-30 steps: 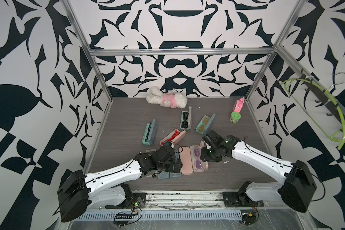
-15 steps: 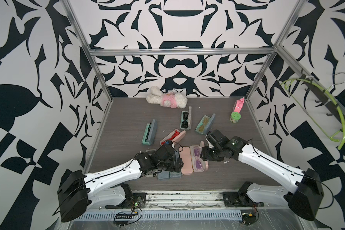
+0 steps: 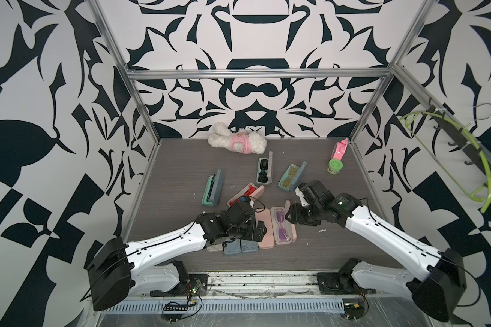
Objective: Close the glasses case
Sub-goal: Close the glasses case at the center of the board.
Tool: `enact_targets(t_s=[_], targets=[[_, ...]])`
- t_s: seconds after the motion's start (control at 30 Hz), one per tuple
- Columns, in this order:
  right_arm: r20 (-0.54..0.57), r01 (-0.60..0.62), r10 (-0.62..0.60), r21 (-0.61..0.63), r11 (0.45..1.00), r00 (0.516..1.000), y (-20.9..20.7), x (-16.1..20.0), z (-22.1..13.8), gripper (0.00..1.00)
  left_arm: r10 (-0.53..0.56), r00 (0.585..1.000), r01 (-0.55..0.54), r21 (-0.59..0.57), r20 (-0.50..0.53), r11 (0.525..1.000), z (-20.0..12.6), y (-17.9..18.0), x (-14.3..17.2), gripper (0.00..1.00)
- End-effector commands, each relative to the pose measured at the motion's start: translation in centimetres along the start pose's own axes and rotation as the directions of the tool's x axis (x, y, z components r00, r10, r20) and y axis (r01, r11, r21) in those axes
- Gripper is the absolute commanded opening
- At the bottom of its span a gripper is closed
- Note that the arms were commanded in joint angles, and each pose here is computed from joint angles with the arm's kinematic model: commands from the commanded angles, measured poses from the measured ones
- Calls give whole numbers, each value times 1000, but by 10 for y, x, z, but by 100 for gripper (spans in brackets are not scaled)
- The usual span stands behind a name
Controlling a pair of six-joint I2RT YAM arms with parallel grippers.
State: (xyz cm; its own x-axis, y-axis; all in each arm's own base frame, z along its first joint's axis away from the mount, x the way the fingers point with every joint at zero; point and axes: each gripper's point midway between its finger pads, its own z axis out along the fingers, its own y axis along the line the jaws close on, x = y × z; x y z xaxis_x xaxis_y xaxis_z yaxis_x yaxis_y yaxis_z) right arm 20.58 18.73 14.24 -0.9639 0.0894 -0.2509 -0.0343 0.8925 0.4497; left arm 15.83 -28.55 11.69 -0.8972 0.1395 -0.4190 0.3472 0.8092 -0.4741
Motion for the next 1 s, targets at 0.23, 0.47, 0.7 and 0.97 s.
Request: enact_targets(t_s=[0.23, 0.47, 0.7, 0.97], targets=[[28, -16, 22, -190, 982, 999, 6, -8, -9, 56, 0, 1000, 1, 31, -9, 1000, 8, -14, -10, 92], [23, -66, 75, -268, 961, 997, -2, -13, -4, 48, -34, 999, 34, 17, -37, 999, 19, -9, -9, 68], [13, -91, 100, -300, 950, 995, -9, -12, 5, 40, -50, 998, 50, 6, -49, 999, 24, -4, -8, 50], [5, -109, 115, -297, 949, 993, -17, -9, 13, 34, -57, 996, 58, 8, -64, 998, 30, -3, -6, 41]])
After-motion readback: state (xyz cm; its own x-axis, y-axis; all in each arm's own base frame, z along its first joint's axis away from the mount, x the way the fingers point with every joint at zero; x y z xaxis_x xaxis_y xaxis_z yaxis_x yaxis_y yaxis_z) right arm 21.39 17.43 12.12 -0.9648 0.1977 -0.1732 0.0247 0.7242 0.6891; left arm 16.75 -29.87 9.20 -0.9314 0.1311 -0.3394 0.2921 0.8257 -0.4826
